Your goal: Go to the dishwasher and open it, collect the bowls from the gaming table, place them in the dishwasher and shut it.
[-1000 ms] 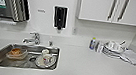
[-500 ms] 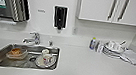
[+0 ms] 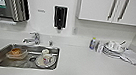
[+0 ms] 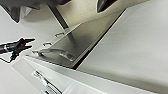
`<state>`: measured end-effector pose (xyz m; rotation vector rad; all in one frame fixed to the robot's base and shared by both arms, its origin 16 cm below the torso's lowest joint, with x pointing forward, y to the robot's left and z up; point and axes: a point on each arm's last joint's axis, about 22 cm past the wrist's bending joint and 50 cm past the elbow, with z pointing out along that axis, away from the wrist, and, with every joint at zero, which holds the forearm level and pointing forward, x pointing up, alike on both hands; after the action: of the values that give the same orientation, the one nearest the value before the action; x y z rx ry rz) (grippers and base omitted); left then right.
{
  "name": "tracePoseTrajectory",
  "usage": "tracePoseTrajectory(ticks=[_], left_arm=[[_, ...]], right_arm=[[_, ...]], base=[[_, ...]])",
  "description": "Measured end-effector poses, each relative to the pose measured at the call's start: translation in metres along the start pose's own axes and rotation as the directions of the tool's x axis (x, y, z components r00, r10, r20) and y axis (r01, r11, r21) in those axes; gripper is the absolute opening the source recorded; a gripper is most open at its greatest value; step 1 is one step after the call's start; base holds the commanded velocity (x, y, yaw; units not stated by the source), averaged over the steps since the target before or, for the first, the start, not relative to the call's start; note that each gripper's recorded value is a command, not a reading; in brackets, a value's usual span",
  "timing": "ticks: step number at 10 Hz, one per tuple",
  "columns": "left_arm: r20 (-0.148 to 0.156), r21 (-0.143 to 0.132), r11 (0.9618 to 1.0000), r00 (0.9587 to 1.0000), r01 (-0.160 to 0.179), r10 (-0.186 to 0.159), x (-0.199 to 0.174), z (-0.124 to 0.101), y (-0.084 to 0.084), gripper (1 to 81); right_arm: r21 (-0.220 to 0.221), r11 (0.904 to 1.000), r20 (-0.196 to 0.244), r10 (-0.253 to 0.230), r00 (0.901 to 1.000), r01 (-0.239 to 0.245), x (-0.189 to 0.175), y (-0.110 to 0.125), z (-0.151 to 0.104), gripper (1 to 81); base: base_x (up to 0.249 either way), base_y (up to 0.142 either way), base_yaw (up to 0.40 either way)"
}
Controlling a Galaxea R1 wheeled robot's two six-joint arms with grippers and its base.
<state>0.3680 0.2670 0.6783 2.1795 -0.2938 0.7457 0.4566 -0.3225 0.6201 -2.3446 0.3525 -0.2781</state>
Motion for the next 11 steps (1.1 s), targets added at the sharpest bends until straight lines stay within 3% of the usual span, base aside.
tracePoseTrajectory(ticks=[2, 5, 7, 11], left_arm=[[-0.006, -0.008, 1.0000, 1.0000, 0.001, -0.001, 0.001, 0.003, 0.003, 81.1], [-0.008, -0.009, 1.0000, 1.0000, 0.000, -0.001, 0.001, 0.003, 0.003, 81.1], [-0.008, -0.011, 0.9999, 1.0000, 0.000, 0.000, 0.002, 0.004, 0.003, 81.1], [-0.009, -0.018, 0.9998, 1.0000, -0.002, 0.002, 0.002, 0.006, 0.005, 81.1]], right_arm=[[0.029, 0.9991, 0.027, 0.031, 0.9991, -0.032, -0.004, -0.016, 0.016, 81.1], [0.056, 0.9958, 0.004, 0.072, 0.9974, -0.073, 0.018, -0.038, 0.015, 81.1], [0.072, 0.9934, 0.012, 0.089, 0.9960, -0.090, 0.031, -0.057, 0.021, 81.1], [0.032, 0.9811, -0.003, 0.191, 0.9816, -0.191, 0.054, -0.041, 0.033, 81.1]], base=[[0.000, 0.000, 0.000], [0.000, 0.000, 0.000], [0.000, 0.000, 0.000], [0.000, 0.000, 0.000]])
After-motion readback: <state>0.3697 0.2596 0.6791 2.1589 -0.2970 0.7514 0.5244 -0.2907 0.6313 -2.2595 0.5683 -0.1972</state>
